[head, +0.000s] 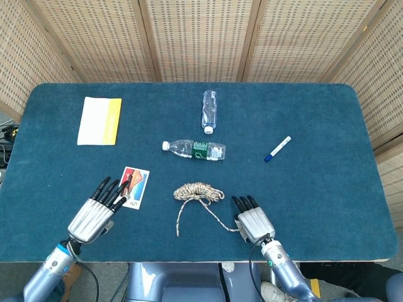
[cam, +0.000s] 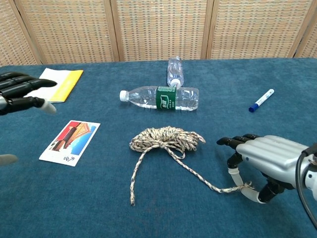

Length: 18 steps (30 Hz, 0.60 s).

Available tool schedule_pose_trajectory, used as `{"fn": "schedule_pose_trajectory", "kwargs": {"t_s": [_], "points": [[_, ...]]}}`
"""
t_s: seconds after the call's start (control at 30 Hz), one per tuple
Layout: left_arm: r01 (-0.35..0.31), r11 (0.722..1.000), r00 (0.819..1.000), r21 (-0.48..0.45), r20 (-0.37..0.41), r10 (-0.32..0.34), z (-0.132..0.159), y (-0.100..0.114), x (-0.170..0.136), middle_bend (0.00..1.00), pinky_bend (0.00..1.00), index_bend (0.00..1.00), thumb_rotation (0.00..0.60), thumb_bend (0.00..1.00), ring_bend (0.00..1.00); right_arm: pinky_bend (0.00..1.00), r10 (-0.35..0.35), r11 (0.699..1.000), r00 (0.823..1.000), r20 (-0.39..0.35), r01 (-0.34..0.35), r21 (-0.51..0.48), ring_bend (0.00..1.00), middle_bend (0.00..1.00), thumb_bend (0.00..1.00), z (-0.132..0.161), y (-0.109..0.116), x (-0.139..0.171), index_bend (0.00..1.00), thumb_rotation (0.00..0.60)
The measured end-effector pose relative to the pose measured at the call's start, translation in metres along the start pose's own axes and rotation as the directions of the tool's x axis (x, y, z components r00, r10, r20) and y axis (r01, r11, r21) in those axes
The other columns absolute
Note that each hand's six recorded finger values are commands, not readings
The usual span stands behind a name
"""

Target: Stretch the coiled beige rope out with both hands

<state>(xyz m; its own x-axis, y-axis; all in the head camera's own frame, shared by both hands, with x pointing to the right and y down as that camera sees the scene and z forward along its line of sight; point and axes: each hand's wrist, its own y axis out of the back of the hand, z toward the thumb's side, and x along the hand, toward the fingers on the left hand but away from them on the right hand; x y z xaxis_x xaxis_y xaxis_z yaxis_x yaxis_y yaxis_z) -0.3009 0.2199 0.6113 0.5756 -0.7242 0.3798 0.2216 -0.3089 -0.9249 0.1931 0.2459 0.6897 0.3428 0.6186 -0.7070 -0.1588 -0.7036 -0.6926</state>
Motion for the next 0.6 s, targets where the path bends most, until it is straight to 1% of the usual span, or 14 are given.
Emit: {"fn": "schedule_pose_trajectory", "kwargs": {"t_s": [0.03, 0.07, 0.1, 0.13, 0.27, 0.33, 0.43, 0.6], "points": [[-0.016, 1.000, 0.998, 0.023, 0.065, 0.014, 0.004, -0.002, 0.005, 0.00, 0.00, 0.31, 0.600, 0.21, 0.00, 0.00, -0.001, 1.000, 1.000, 0.000, 0.001, 0.002, 0.00, 0.00, 0.43, 0.000, 0.001, 0.000, 0.60, 0.600], [-0.026, 0.999, 0.993, 0.042, 0.114, 0.021, 0.006, -0.004, 0.009, 0.00, 0.00, 0.31, 0.600, 0.21, 0.00, 0.00, -0.002, 1.000, 1.000, 0.000, 0.002, 0.004, 0.00, 0.00, 0.43, 0.001, 0.001, 0.000, 0.60, 0.600], [-0.036, 0.997, 0.987, 0.061, 0.161, 0.026, 0.009, -0.005, 0.013, 0.00, 0.00, 0.32, 0.600, 0.21, 0.00, 0.00, -0.003, 1.000, 1.000, 0.000, 0.003, 0.007, 0.00, 0.00, 0.43, 0.001, 0.002, 0.000, 0.60, 0.600], [-0.046, 0.996, 0.976, 0.080, 0.218, 0.028, 0.013, -0.008, 0.018, 0.00, 0.00, 0.34, 0.600, 0.22, 0.00, 0.00, -0.005, 1.000, 1.000, -0.001, 0.005, 0.012, 0.00, 0.00, 0.43, 0.002, 0.002, 0.000, 0.60, 0.600], [-0.057, 0.994, 0.938, 0.096, 0.346, 0.020, 0.032, -0.014, 0.037, 0.00, 0.00, 0.36, 0.600, 0.23, 0.00, 0.00, -0.008, 1.000, 1.000, -0.003, 0.008, 0.021, 0.00, 0.00, 0.43, 0.003, 0.002, -0.001, 0.60, 0.600], [-0.057, 0.994, 0.927, 0.093, 0.375, 0.018, 0.039, -0.015, 0.044, 0.00, 0.00, 0.38, 0.600, 0.24, 0.00, 0.00, -0.005, 1.000, 1.000, -0.004, 0.005, 0.018, 0.00, 0.00, 0.43, 0.004, 0.002, -0.001, 0.60, 0.600], [-0.058, 0.994, 0.912, 0.093, 0.410, 0.015, 0.050, -0.018, 0.053, 0.00, 0.00, 0.41, 0.600, 0.30, 0.00, 0.00, 0.002, 1.000, 1.000, -0.005, -0.002, 0.012, 0.00, 0.00, 0.43, 0.005, 0.001, -0.002, 0.60, 0.600], [-0.048, 0.992, 0.892, 0.117, 0.452, -0.010, 0.068, -0.023, 0.069, 0.00, 0.00, 0.44, 0.600, 0.37, 0.00, 0.00, 0.009, 1.000, 1.000, -0.006, -0.009, 0.007, 0.00, 0.00, 0.43, 0.005, 0.002, -0.005, 0.60, 0.600]]}}
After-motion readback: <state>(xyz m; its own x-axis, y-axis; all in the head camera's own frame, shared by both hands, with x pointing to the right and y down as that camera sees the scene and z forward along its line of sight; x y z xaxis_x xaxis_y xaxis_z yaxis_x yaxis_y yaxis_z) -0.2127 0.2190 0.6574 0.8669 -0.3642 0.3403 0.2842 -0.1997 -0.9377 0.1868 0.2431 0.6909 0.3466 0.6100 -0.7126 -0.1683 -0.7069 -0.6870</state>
